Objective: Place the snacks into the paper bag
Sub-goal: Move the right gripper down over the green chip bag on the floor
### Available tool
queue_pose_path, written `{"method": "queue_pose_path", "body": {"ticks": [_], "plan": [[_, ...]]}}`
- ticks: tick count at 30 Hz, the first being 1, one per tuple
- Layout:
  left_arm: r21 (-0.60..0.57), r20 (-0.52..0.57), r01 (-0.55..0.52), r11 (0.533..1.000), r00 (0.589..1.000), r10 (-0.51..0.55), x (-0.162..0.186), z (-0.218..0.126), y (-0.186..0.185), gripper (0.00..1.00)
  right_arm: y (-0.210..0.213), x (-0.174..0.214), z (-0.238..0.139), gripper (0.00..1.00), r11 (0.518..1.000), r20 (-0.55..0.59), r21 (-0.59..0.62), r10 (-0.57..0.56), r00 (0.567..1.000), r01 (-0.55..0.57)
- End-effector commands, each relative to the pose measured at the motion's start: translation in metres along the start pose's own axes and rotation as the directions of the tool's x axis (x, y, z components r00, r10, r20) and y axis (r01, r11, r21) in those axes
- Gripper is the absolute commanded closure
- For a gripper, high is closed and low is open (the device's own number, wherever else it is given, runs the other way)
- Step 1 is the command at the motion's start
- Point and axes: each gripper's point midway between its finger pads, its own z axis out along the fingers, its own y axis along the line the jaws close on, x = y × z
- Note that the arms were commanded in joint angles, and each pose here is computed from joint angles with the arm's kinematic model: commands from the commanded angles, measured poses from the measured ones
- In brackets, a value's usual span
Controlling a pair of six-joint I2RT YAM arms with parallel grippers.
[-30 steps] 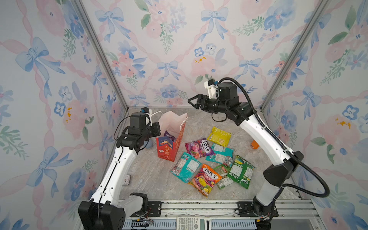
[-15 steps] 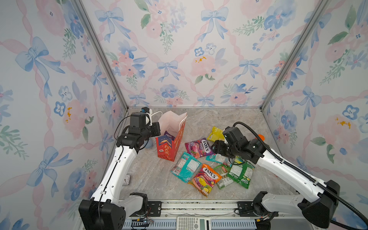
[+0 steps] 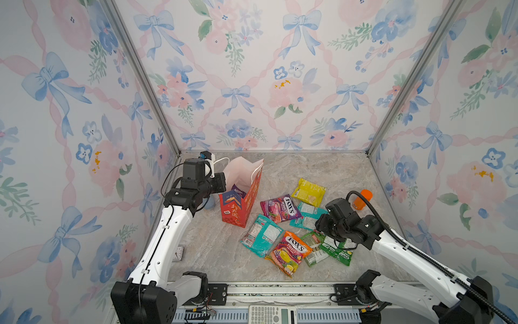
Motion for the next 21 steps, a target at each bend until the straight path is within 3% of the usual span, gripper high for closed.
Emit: {"method": "queue_pose_path", "body": {"ticks": [1, 6, 13, 21], "plan": [[0.015, 0.02, -0.019, 1.0, 1.0, 0.019, -0.001, -0.004, -0.001, 1.0, -0.015, -0.004, 0.006, 0.4, 1.0, 0.011, 0.027, 0.003, 1.0, -0.003], [0.014, 0.015, -0.015, 1.0, 1.0, 0.015, 0.0, -0.002, 0.0, 1.0, -0.034, -0.018, 0.012, 0.44, 0.998, 0.011, 0.059, 0.023, 1.0, -0.024], [0.015, 0.009, -0.012, 1.0, 1.0, 0.012, 0.001, 0.0, 0.001, 1.0, -0.081, -0.019, 0.002, 0.41, 0.979, 0.011, 0.186, 0.085, 0.996, -0.085], [0.015, 0.001, -0.012, 1.0, 1.0, 0.012, 0.001, 0.003, 0.002, 1.0, -0.138, 0.004, 0.0, 0.14, 0.93, 0.017, 0.295, 0.225, 0.974, -0.22]]}}
